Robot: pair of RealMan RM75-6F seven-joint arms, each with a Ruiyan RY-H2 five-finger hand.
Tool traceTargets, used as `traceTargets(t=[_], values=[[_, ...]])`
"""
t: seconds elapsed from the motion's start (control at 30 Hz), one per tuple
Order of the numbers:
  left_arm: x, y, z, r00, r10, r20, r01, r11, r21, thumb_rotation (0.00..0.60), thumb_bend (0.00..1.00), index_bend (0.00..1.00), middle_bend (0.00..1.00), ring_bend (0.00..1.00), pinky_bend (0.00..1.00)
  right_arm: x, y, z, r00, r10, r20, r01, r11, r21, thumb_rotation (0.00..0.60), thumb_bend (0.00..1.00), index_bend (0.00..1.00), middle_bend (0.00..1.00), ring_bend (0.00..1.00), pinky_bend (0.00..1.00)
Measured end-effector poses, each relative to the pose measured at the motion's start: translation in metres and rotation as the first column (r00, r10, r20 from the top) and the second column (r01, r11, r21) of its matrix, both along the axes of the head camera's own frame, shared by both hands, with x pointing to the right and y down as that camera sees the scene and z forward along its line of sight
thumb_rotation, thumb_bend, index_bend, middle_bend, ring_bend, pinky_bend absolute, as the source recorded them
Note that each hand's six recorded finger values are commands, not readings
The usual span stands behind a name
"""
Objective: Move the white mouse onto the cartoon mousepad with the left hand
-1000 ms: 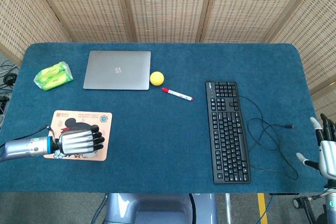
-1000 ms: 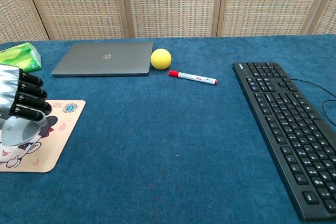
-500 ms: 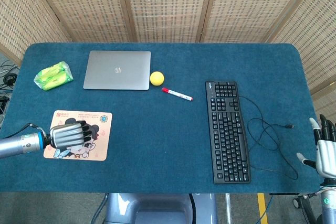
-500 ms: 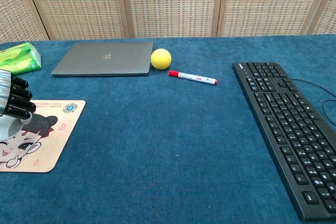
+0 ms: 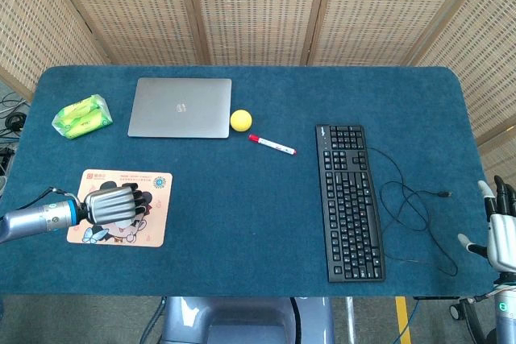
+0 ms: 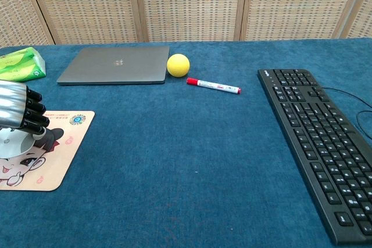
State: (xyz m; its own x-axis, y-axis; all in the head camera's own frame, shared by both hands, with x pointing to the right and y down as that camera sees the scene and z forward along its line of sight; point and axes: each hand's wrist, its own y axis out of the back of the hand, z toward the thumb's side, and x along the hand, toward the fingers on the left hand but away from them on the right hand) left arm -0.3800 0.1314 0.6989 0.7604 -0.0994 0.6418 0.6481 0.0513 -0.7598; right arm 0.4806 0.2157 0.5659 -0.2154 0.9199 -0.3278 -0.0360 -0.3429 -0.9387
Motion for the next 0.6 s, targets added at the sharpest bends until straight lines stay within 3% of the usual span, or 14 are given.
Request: traceTargets(t=[0.13,0.3,0.6], values=[[0.000,0.001,0.002,1.000,0.004,0.008,-0.004,1.000,0.000,0.600,0.14,0.61,0.40,0.43,0.49,0.000,0.000,0.000,1.000,0.001,0.000,-0.001,1.000,0.000,0.600,0.00,0.09,0.00,0.00,0.00],[-0.005,0.002,0.004,0.999,0.006,0.032,-0.006,1.000,-0.012,0.600,0.07,0.37,0.30,0.37,0.49,0.001,0.000,-0.001,1.000,0.001,0.000,-0.001,1.000,0.002,0.600,0.00,0.09,0.00,0.00,0.00],[-0.011,0.003,0.003,0.999,0.014,0.048,-0.013,1.000,-0.011,0.600,0.03,0.23,0.18,0.27,0.49,-0.001,0.000,-0.002,1.000,-0.005,0.005,0.005,1.000,0.006,0.600,0.00,0.09,0.00,0.00,0.00]])
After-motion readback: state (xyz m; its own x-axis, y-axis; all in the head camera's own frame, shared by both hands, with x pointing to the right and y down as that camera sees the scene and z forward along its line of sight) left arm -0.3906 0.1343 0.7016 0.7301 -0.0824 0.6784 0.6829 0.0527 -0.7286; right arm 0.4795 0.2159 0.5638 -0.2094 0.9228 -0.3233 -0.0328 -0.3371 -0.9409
